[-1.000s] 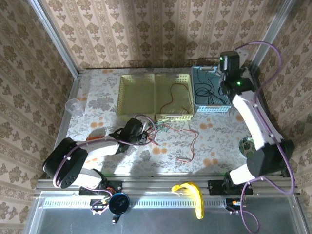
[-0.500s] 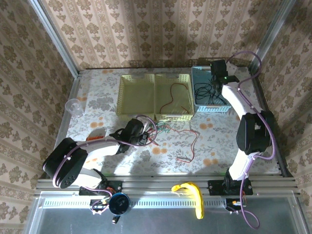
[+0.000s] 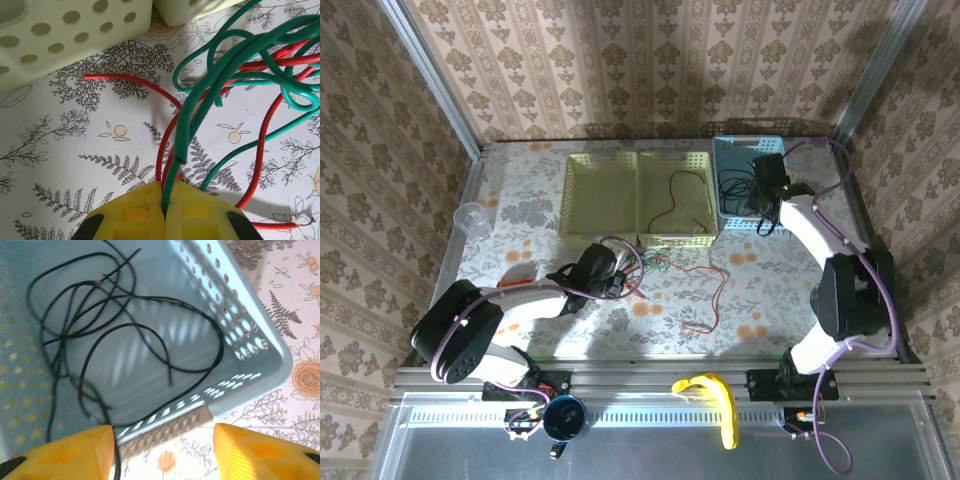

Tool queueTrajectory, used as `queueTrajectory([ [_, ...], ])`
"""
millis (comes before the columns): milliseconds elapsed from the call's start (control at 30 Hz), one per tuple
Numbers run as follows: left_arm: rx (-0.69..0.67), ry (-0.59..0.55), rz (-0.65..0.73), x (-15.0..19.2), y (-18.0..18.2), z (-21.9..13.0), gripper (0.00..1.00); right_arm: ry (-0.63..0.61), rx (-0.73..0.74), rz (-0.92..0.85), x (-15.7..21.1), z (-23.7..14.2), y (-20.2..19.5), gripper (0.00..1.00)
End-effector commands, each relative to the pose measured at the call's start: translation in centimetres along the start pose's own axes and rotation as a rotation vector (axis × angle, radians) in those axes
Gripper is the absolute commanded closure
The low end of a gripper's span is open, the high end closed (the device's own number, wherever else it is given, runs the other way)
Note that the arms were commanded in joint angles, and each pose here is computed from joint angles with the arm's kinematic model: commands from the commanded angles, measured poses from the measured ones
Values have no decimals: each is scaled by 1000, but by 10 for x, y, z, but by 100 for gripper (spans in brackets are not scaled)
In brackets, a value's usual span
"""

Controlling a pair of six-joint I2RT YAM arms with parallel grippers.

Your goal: Untangle the cables

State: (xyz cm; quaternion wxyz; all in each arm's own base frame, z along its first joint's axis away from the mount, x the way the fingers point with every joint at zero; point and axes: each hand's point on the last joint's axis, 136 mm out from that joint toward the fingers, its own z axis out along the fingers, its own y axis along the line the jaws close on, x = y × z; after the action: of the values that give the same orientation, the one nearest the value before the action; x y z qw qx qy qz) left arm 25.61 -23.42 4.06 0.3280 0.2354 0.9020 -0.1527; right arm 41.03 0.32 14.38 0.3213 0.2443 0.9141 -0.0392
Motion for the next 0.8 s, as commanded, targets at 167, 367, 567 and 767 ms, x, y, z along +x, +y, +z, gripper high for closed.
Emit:
queueTrajectory([
  [167, 19, -35, 7, -17, -8, 2, 100, -39, -170, -222, 52, -64, 40, 43],
  [367, 27, -32, 20, -17, -10, 4, 100, 138, -433, -256, 135, -77, 80, 43],
  [567, 38, -26, 36, -16, -15, 4, 100, 248, -546, -338, 189, -81, 110, 43],
  [767, 51, -11, 67, -15, -20, 2, 100, 276, -559, -405, 204, -77, 135, 43],
])
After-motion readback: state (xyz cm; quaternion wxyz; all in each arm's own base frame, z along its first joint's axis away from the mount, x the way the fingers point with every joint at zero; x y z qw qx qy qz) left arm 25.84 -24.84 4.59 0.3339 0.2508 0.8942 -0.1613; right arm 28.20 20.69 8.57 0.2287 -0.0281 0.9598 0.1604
